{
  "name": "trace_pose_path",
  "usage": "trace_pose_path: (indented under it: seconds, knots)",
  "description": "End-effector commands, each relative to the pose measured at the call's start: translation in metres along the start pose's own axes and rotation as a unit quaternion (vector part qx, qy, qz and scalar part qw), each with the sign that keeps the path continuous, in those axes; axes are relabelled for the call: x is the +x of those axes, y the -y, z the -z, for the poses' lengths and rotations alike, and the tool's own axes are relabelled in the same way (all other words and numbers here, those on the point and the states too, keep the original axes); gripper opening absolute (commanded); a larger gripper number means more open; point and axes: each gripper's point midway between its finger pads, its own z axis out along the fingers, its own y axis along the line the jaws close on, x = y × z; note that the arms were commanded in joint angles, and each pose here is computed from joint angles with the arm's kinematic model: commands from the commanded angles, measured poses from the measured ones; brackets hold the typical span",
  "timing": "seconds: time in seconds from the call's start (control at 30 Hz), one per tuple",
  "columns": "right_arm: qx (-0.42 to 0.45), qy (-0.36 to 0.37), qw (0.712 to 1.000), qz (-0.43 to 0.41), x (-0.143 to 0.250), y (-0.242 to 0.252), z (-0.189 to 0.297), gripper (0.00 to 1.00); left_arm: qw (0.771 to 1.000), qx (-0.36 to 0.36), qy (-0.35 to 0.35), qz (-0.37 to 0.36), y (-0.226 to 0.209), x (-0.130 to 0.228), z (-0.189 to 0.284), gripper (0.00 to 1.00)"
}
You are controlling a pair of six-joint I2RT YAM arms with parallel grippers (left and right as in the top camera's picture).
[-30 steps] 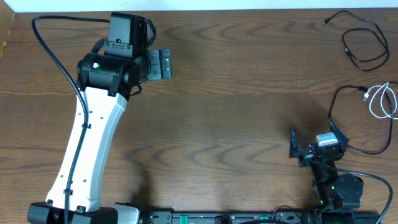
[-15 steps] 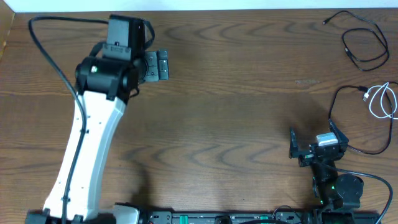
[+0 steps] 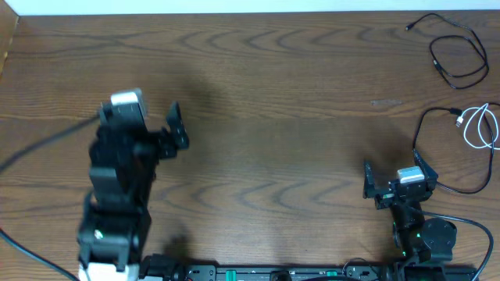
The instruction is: Untangle cables
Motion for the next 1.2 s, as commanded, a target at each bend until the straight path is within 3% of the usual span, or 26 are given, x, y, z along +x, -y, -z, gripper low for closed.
trace_pose_path:
  seconds: [0.0, 0.23, 0.37, 0.57, 0.87, 1.17]
  knots:
    - [-0.010, 0.002, 1.000, -0.005, 0.000, -0.004, 0.000, 0.99, 1.000, 0.002, 0.022, -0.014, -0.011, 0.038, 0.000, 0.98]
    - [-0.010, 0.002, 1.000, -0.005, 0.000, -0.004, 0.000, 0.99, 0.992, -0.003, 0.124, -0.003, -0.030, 0.074, 0.004, 0.98]
    - [-0.010, 0.002, 1.000, -0.005, 0.000, -0.004, 0.000, 0.99, 0.989, -0.008, 0.150, -0.006, -0.038, 0.096, 0.005, 0.98]
    - [-0.010, 0.002, 1.000, -0.005, 0.000, -0.004, 0.000, 0.99, 0.987, -0.013, 0.159, -0.022, -0.044, 0.121, 0.003, 0.98]
    - [-0.010, 0.002, 1.000, -0.005, 0.000, -0.004, 0.000, 0.99, 0.995, -0.028, 0.095, -0.025, -0.052, 0.156, 0.001, 0.98]
    - [-0.010, 0.002, 1.000, -0.005, 0.000, -0.004, 0.000, 0.99, 0.994, -0.027, 0.099, -0.026, -0.052, 0.155, 0.002, 0.98]
